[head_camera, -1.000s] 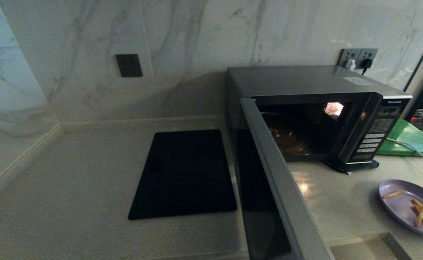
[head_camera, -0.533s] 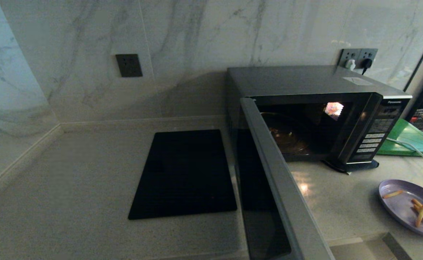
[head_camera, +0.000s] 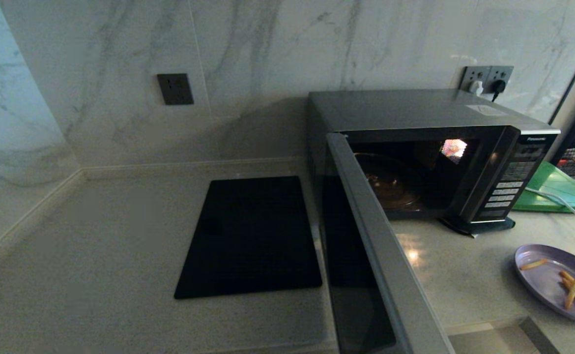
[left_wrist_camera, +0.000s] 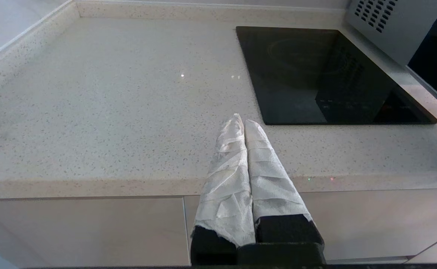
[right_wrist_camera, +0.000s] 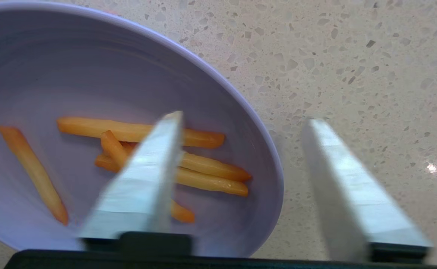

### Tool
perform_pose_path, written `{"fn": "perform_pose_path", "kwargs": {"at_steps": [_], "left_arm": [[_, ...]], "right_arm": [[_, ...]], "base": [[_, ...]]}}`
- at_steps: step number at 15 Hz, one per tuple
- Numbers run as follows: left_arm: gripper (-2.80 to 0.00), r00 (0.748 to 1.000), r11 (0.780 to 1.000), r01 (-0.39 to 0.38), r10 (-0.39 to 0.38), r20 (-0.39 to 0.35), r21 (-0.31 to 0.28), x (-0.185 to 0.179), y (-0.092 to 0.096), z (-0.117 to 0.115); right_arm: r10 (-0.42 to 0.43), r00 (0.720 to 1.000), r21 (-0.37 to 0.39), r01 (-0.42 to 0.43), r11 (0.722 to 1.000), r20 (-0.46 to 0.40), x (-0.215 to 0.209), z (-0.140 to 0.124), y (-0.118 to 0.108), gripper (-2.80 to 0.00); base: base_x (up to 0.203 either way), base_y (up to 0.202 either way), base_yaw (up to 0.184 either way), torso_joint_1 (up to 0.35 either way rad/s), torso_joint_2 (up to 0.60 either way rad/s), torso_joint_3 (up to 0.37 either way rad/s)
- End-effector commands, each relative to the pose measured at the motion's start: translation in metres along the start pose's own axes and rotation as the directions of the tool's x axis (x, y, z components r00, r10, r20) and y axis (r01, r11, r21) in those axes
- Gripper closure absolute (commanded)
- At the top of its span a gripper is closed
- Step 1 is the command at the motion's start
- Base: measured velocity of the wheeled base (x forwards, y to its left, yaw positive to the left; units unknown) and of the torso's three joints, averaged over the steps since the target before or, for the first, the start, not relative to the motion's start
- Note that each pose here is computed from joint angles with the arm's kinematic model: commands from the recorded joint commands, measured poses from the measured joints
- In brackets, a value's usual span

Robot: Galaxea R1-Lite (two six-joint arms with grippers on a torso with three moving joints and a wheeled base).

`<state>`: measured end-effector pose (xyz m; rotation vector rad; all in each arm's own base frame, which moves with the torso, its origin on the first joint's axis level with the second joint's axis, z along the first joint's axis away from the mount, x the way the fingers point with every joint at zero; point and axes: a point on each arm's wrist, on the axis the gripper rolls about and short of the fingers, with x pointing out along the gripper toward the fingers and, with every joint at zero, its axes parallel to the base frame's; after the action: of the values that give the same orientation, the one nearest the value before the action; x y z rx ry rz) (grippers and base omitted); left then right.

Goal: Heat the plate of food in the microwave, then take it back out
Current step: Put the plate in the microwave oven

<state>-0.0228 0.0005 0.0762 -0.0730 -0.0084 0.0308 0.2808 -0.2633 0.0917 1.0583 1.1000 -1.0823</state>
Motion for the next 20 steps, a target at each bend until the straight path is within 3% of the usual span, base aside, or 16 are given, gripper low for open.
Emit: {"fn": "perform_pose_path", "kwargs": {"at_steps": [1, 13, 20], "left_arm": [[0.00, 1.000, 1.000, -0.001, 0.001, -0.001, -0.001, 0.000, 0.000, 0.000], [0.00, 1.000, 1.000, -0.001, 0.001, -0.001, -0.001, 0.000, 0.000, 0.000], [0.00, 1.000, 1.000, -0.001, 0.001, -0.001, -0.001, 0.000, 0.000, 0.000]], "right_arm": [[-0.001, 1.000, 0.003, 0.001, 1.000, -0.003, -0.001, -0.001, 0.000, 0.00], [0.006, 1.000, 0.007, -0.006, 1.000, 0.005, -0.009, -0.004, -0.003, 0.00], [0.050, 0.997, 0.003, -0.050, 0.999, 0.053, -0.045, -0.016, -0.013, 0.00]], "base": [[0.000, 0.000, 0.000, 0.000, 0.00, 0.000], [0.000, 0.000, 0.000, 0.000, 0.00, 0.000], [0.000, 0.000, 0.000, 0.000, 0.00, 0.000]]}}
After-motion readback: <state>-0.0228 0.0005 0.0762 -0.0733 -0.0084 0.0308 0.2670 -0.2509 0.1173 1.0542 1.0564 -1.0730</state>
